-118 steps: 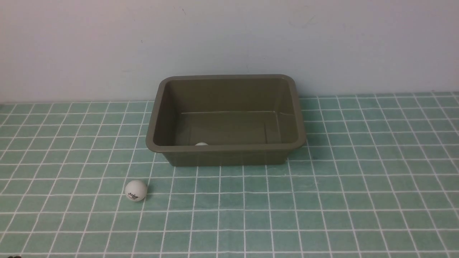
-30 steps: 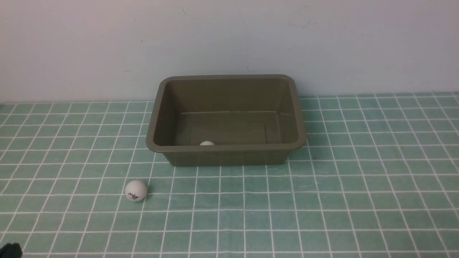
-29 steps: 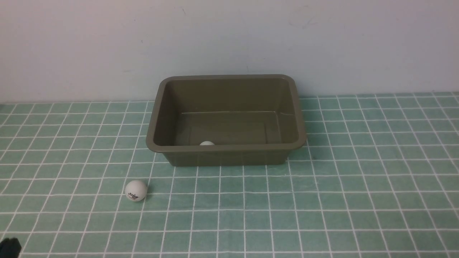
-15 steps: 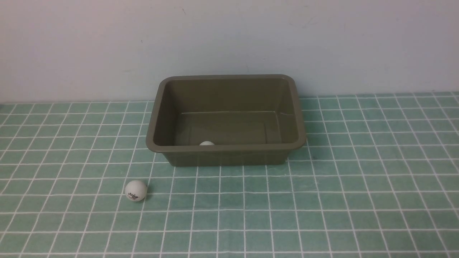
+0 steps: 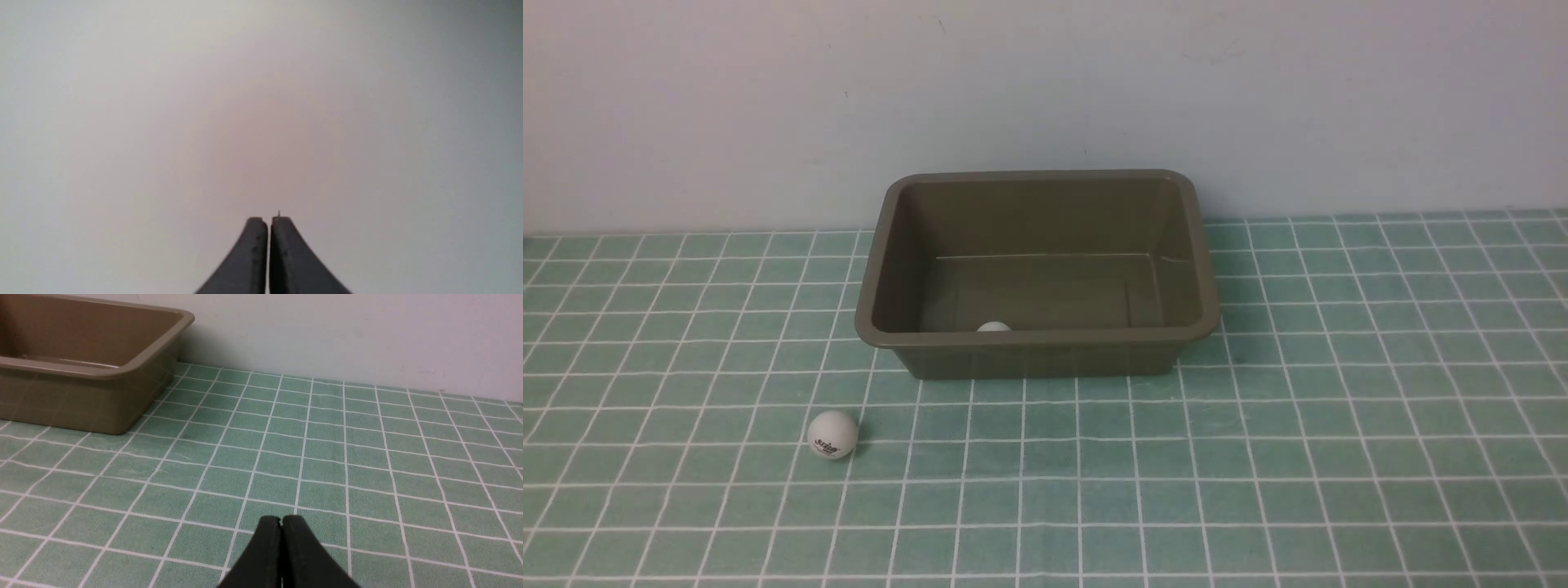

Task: Put the table tennis balls in the box on the green coffee tablecloth.
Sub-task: 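Reach for and grasp a ping pong ball on the table beside the basket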

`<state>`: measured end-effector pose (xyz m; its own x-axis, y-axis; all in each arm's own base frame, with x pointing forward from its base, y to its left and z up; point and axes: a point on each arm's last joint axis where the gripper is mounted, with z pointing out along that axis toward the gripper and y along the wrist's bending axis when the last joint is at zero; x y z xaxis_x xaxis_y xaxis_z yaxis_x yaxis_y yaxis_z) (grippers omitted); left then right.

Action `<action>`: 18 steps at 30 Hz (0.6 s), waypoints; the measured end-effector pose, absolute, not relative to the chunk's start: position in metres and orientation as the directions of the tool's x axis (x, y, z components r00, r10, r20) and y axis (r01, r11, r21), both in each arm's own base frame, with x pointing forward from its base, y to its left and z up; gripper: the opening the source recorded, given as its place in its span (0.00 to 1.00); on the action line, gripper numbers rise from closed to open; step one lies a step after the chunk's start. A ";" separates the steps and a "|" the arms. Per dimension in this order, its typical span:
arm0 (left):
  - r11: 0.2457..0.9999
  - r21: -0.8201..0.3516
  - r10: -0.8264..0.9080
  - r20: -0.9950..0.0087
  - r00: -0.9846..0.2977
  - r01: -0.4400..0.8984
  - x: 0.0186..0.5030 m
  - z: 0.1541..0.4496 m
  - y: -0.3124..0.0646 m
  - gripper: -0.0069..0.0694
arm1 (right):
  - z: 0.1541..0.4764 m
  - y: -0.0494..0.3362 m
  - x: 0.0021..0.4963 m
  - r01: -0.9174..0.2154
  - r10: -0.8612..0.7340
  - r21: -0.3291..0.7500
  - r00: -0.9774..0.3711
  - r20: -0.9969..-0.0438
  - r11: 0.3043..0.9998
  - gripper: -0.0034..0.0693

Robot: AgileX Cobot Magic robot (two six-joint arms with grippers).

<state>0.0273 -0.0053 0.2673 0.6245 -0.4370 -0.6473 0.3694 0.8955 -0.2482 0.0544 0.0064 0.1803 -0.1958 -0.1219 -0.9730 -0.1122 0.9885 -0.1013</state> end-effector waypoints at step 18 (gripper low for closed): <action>0.986 -0.165 -0.164 -0.946 0.281 0.020 0.011 0.375 0.008 0.08 | 0.180 0.006 0.054 -0.112 -0.122 -0.101 -0.196 -0.973 0.989 0.02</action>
